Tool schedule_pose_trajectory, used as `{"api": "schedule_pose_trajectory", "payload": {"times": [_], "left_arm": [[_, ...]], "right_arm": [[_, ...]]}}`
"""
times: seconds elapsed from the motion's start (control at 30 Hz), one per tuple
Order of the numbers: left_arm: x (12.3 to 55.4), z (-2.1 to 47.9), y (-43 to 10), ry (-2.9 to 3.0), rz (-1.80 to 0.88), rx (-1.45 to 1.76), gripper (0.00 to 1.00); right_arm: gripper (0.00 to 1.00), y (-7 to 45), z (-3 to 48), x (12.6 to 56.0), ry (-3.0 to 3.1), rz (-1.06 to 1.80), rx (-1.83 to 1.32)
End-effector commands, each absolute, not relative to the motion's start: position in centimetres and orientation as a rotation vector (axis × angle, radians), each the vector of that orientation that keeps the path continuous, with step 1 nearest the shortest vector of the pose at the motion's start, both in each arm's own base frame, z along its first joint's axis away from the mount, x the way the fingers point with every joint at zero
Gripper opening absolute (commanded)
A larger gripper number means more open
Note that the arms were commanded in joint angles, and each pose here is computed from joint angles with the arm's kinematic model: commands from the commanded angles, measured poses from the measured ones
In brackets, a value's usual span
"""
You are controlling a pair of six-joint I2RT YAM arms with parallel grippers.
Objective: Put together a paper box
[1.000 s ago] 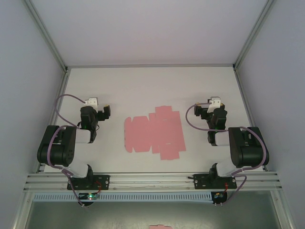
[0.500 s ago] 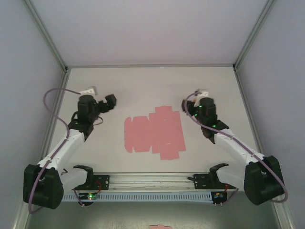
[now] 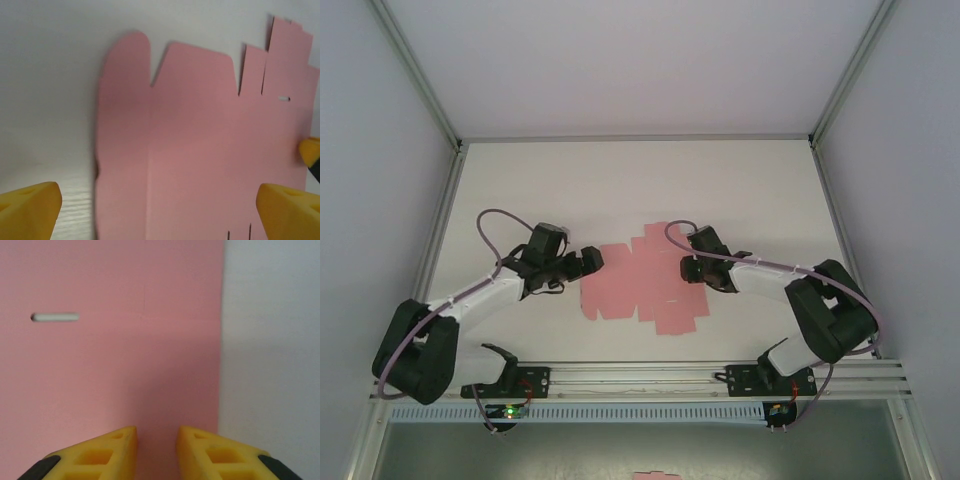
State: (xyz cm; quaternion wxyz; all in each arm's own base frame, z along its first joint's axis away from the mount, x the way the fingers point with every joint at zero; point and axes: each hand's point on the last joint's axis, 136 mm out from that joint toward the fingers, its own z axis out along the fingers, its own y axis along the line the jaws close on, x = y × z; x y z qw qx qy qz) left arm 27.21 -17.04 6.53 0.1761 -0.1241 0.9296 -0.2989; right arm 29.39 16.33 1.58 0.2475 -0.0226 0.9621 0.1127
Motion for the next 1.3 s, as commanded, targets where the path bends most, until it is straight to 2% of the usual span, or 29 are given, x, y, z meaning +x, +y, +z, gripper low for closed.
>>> {"api": "schedule_pose_trajectory", "payload": {"times": [0.0,0.23,0.5,0.63,0.77,0.83,0.97,1.2,1.27], "left_arm": [[26.6,6.1,-18.7,2.670,-0.951,-0.346,1.00],[26.7,5.0,-18.3,2.700,-0.903,-0.361,0.98],[26.7,4.9,-20.0,2.642,-1.081,-0.379,0.95],[27.1,7.1,-21.3,2.539,-1.228,-0.329,0.92],[27.3,10.2,-21.1,2.458,-1.224,-0.273,0.91],[27.4,12.5,-21.0,2.381,-1.246,-0.235,0.86],[27.4,16.3,-20.6,2.200,-1.278,-0.194,0.82],[27.7,14.9,-21.1,2.235,-1.226,-0.176,0.79],[27.8,14.1,-21.6,2.262,-1.222,-0.167,0.74]], "right_arm": [[0.31,16.0,-0.4,28.1,2.699,0.296,-0.023],[0.29,15.0,-2.4,26.7,2.749,0.263,0.020],[0.28,15.0,-3.7,25.7,2.780,0.288,0.040],[0.27,15.0,-4.4,25.0,2.802,0.312,0.054],[0.26,15.3,-5.1,24.1,2.814,0.367,0.070],[0.25,15.5,-5.3,23.8,2.812,0.403,0.077],[0.25,16.3,-5.0,23.6,2.782,0.511,0.094],[0.25,17.9,-3.2,24.2,2.702,0.670,0.090],[0.25,18.3,-2.8,24.2,2.681,0.715,0.091]]}}
